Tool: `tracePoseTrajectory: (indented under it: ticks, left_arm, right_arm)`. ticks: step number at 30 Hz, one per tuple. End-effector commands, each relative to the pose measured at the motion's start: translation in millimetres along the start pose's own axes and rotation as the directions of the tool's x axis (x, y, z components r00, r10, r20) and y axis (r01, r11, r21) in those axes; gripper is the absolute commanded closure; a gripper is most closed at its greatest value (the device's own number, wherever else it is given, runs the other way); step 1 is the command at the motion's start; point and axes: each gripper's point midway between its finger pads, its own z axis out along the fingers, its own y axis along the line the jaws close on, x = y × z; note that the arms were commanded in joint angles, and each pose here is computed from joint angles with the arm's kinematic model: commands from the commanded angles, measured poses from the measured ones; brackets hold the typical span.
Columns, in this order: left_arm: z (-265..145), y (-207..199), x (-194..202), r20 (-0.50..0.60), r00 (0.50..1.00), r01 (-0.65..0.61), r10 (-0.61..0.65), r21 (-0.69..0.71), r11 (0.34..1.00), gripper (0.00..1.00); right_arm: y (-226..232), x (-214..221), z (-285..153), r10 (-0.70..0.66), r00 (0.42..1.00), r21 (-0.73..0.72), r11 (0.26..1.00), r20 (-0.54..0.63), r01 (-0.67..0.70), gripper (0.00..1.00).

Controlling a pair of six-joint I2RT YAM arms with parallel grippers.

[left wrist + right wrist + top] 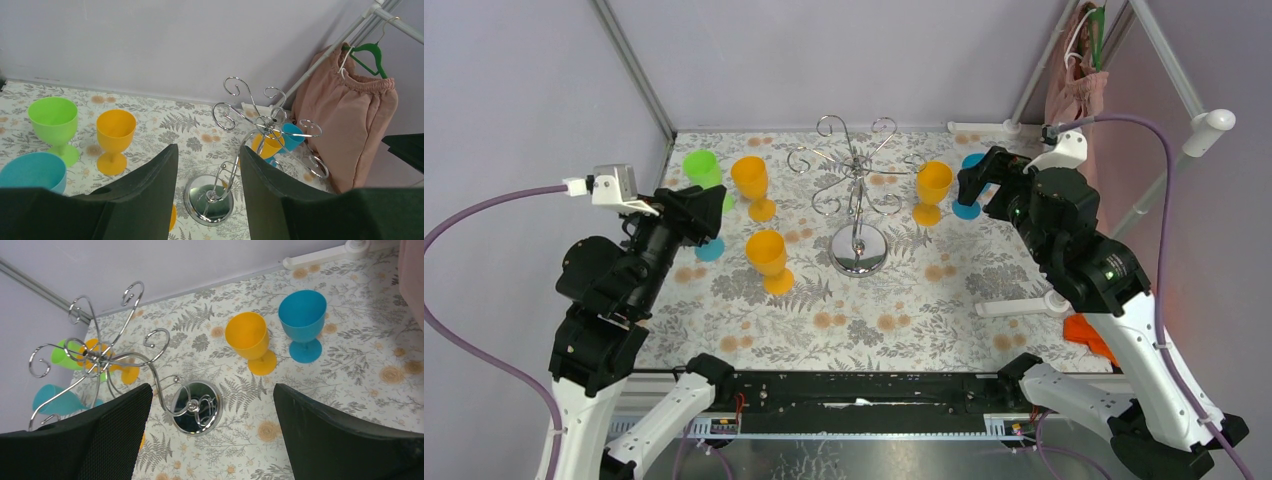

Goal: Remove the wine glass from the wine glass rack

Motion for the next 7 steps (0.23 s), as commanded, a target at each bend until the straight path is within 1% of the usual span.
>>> tracePoseTrajectory:
  ticks: [1,4,7]
  left_arm:
    - [2.3,1.8,-12.4,0.060,0.998,0.011,-0.009,-0.017,1.000,0.44]
    - [1.9,3.0,-12.8,0.059,0.998,0.010,-0.008,-0.025,1.000,0.44]
    - [0.7,3.7,-13.4,0.059,0.998,0.010,-0.009,-0.029,1.000,0.42]
  right_arm:
    - [-16.1,1.2,4.0,-0.027,1.000,0.090,0.996,0.004,0.027,0.00]
    - [-23.4,6.1,6.5,-0.054,0.999,0.124,0.991,-0.008,0.055,0.00]
    - [-26.4,3.4,3.1,-0.062,0.998,0.124,0.990,0.013,0.060,0.00]
